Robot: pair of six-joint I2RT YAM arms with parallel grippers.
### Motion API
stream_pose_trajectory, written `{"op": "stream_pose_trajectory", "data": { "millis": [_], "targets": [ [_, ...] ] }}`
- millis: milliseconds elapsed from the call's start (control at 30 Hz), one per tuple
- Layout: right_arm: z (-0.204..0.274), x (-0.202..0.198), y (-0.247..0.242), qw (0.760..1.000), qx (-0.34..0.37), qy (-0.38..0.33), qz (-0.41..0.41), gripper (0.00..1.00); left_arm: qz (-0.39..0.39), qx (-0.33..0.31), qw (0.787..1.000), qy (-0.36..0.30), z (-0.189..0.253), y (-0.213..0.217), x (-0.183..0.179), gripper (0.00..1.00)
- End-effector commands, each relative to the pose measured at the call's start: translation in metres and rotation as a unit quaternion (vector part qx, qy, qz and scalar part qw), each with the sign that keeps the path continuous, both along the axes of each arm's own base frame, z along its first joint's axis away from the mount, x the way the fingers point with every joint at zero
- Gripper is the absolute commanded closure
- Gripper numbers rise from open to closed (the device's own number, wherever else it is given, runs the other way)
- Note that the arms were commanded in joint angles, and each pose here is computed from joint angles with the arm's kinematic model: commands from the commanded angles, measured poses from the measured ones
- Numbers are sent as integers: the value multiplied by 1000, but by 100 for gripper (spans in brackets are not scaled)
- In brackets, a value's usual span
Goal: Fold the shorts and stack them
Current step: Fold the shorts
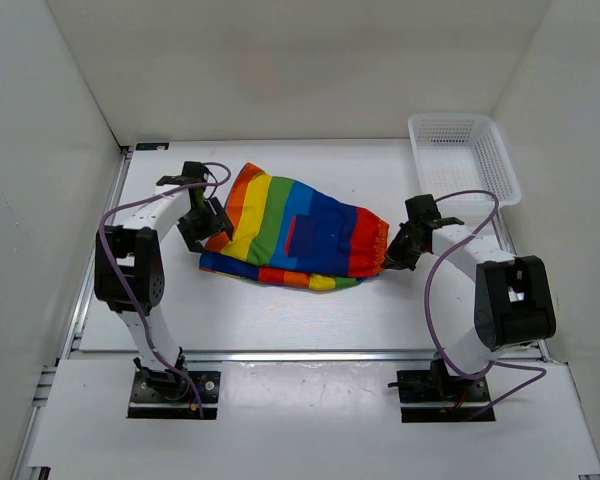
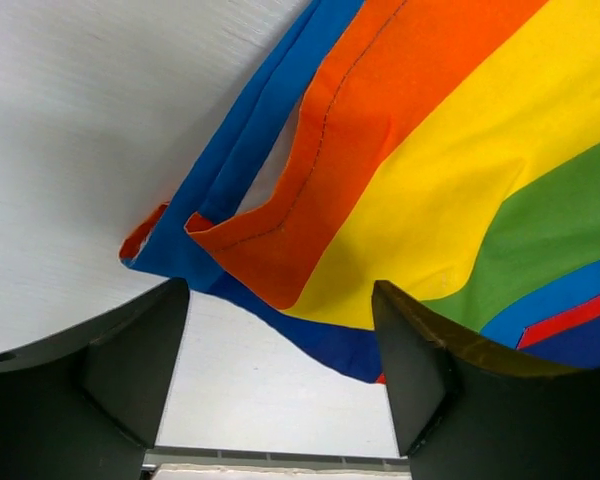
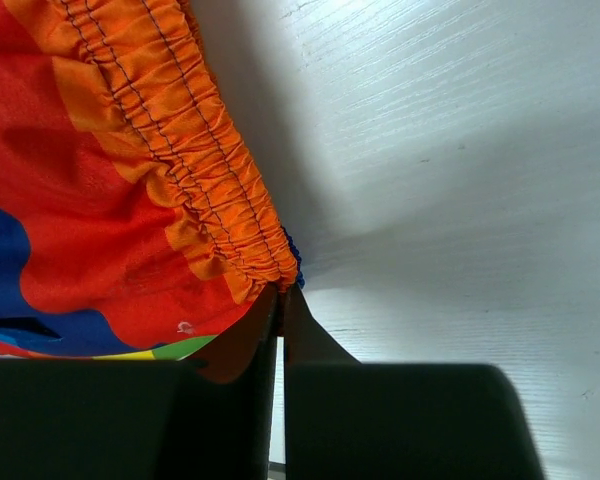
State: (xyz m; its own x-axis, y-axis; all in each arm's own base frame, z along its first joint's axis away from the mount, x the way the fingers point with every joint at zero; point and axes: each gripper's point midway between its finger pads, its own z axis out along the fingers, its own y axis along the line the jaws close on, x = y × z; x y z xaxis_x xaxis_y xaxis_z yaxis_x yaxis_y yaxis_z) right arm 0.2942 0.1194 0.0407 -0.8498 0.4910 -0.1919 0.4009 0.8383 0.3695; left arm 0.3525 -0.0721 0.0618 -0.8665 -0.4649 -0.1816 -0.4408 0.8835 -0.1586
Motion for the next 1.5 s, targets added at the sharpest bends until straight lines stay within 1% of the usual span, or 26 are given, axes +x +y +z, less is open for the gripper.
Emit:
{"op": "stream_pose_trajectory", "data": {
  "millis": [0, 100, 167, 233, 267, 367, 400, 433, 500, 533, 567, 600, 633, 667, 700, 767, 867, 900, 933, 1033, 1200, 1300, 1333, 1400, 1433, 1467],
  "targets": [
    [15, 8, -1, 1000, -3, -28, 6, 100, 3, 21, 1000, -6, -4, 6, 4, 20],
    [15, 8, -1, 1000, -3, -28, 6, 100, 3, 21, 1000, -4, -7, 5, 12, 32],
    [14, 8, -2, 999, -9, -30, 9, 100, -4, 17, 1000, -3, -9, -1, 16, 33],
    [14, 8, -2, 999, -9, -30, 9, 100, -6, 10, 1000, -3, -9, -4, 19, 38],
    [14, 8, -2, 999, -9, -30, 9, 100, -6, 10, 1000, -3, -9, -4, 19, 47],
    [14, 8, -3, 999, -10, -31, 13, 100, -5, 9, 1000, -13, -3, -4, 22, 69],
    [14, 9, -4, 999, -14, -31, 11, 100, -5, 8, 1000, -19, 1, -5, 23, 79],
    [14, 9, -4, 999, -14, -32, 11, 100, -5, 9, 1000, -13, 1, -4, 20, 83],
    [16, 10, -6, 999, -20, -34, 14, 100, -4, 13, 1000, -19, 8, -2, 21, 85],
    [14, 8, -8, 999, -26, -30, 12, 100, -4, 13, 1000, -23, 14, -2, 19, 88],
    [14, 8, -8, 999, -26, -30, 12, 100, -4, 11, 999, -33, 20, -3, 23, 88],
    [20, 13, -9, 999, -28, -40, 10, 100, -4, 12, 1000, -28, 20, -2, 20, 88],
    [23, 13, -9, 998, -29, -46, 14, 100, -4, 11, 999, -36, 26, -2, 21, 86],
    [25, 11, -9, 998, -29, -46, 14, 100, -5, 6, 999, -36, 29, -4, 21, 73],
    [25, 11, -10, 998, -31, -47, 19, 100, -5, 5, 999, -45, 35, -4, 24, 68],
    [28, 14, -9, 998, -31, -52, 19, 100, -9, 6, 999, -45, 35, -4, 24, 65],
    [30, 12, -10, 998, -31, -52, 19, 100, -9, 6, 999, -45, 35, -4, 24, 65],
    [30, 12, -10, 998, -31, -52, 19, 100, -9, 6, 999, -45, 35, -4, 24, 66],
    [30, 12, -10, 998, -31, -52, 19, 100, -9, 7, 999, -41, 32, -4, 21, 74],
    [27, 10, -10, 998, -31, -47, 19, 100, -5, 6, 999, -41, 32, -4, 22, 90],
    [33, 10, -10, 998, -30, -57, 19, 100, -4, 9, 999, -47, 42, -2, 19, 90],
    [48, 12, -10, 997, -30, -65, 22, 100, -1, 11, 997, -78, 74, 0, 22, 90],
    [50, 13, -10, 997, -32, -66, 27, 100, 5, 9, 995, -99, 91, 3, 27, 90],
    [67, 15, -7, 995, -22, -91, 29, 100, 11, 9, 995, -103, 106, 9, 21, 90],
    [69, 12, -8, 995, -24, -92, 33, 100, 16, 7, 993, -120, 121, 13, 16, 90],
    [75, 12, -8, 995, -24, -96, 33, 100, 16, 7, 993, -121, 122, 13, 9, 90]
  ]
}}
